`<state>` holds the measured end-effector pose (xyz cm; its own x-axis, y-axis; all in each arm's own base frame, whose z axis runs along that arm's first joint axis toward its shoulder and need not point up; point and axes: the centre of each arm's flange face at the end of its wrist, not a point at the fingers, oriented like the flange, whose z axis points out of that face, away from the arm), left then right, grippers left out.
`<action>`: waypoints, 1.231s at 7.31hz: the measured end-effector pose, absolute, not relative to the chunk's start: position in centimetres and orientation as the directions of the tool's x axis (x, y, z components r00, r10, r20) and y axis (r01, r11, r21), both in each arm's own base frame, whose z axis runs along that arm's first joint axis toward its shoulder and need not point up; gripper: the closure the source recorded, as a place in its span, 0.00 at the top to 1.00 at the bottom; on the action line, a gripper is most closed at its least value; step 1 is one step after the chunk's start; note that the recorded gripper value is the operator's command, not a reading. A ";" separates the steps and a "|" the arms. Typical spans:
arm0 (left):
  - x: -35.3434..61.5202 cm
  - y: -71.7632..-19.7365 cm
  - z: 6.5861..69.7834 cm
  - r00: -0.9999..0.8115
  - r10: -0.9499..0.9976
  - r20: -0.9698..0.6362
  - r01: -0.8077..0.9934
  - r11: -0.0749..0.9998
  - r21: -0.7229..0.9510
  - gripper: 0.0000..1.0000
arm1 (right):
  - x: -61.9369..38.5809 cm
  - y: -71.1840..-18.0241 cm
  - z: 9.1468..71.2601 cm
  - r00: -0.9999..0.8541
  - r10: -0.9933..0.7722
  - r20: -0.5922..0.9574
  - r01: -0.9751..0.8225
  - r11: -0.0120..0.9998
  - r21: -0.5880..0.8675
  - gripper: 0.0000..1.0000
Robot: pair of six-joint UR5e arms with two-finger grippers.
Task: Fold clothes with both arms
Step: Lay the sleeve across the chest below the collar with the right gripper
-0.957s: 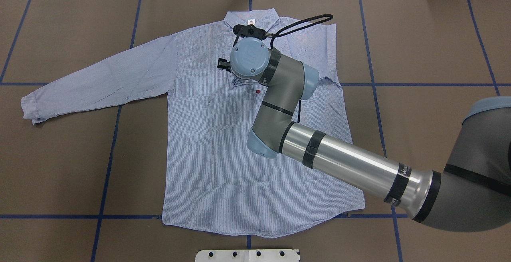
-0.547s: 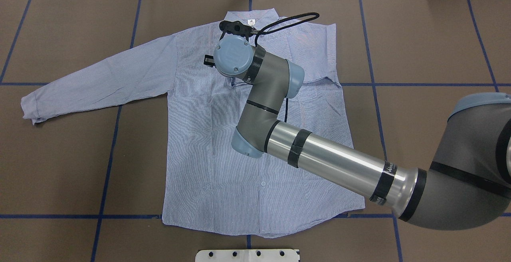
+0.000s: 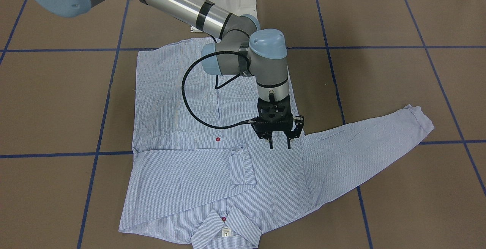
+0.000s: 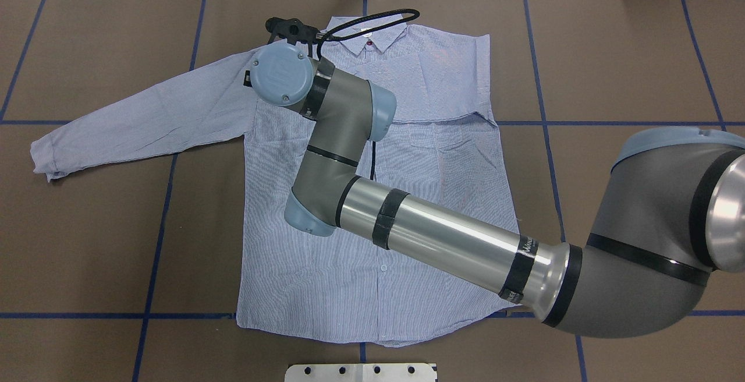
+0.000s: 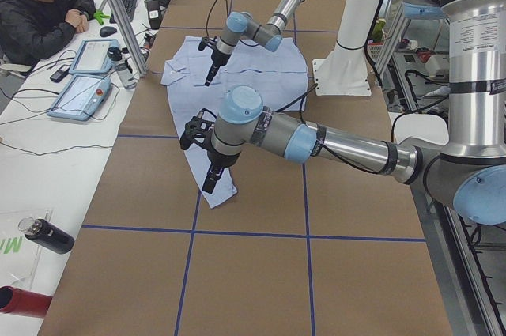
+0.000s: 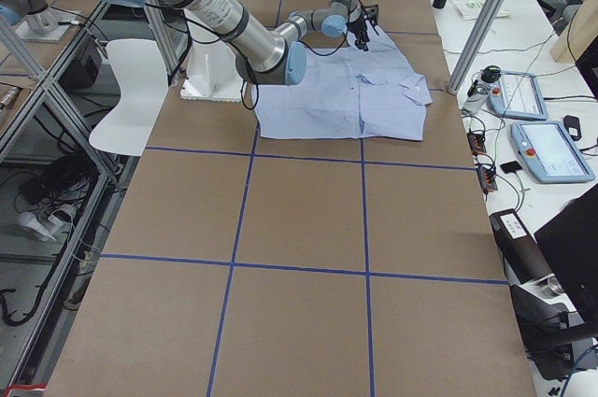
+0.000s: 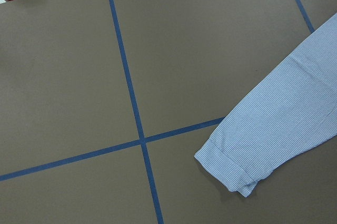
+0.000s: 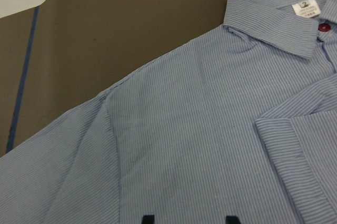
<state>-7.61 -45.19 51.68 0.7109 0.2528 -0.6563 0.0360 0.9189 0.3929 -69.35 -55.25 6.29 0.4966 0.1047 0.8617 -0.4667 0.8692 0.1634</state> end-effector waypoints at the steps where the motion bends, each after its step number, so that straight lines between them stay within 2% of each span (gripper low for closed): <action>1: -7.6 -45.2 51.6 0.711 0.254 -0.656 0.036 0.918 0.395 1.00 | -69.4 -55.1 4.6 0.479 0.106 0.871 -0.474 0.867 0.155 0.63; 2: -7.6 -45.1 51.4 0.711 0.256 -0.655 0.035 0.917 0.397 1.00 | -69.3 -55.1 4.0 0.472 0.111 0.875 -0.479 0.865 0.149 0.68; 9: -7.6 -45.2 51.6 0.711 0.255 -0.656 0.036 0.918 0.396 1.00 | -65.3 -60.3 17.4 0.634 0.084 0.769 -0.419 0.873 0.250 0.66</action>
<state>-7.58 -45.19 51.57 0.7107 0.2549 -0.6557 0.0358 0.9177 0.3957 -65.33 -60.29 17.40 0.6338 0.0839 0.7689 -0.4192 0.8727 0.2504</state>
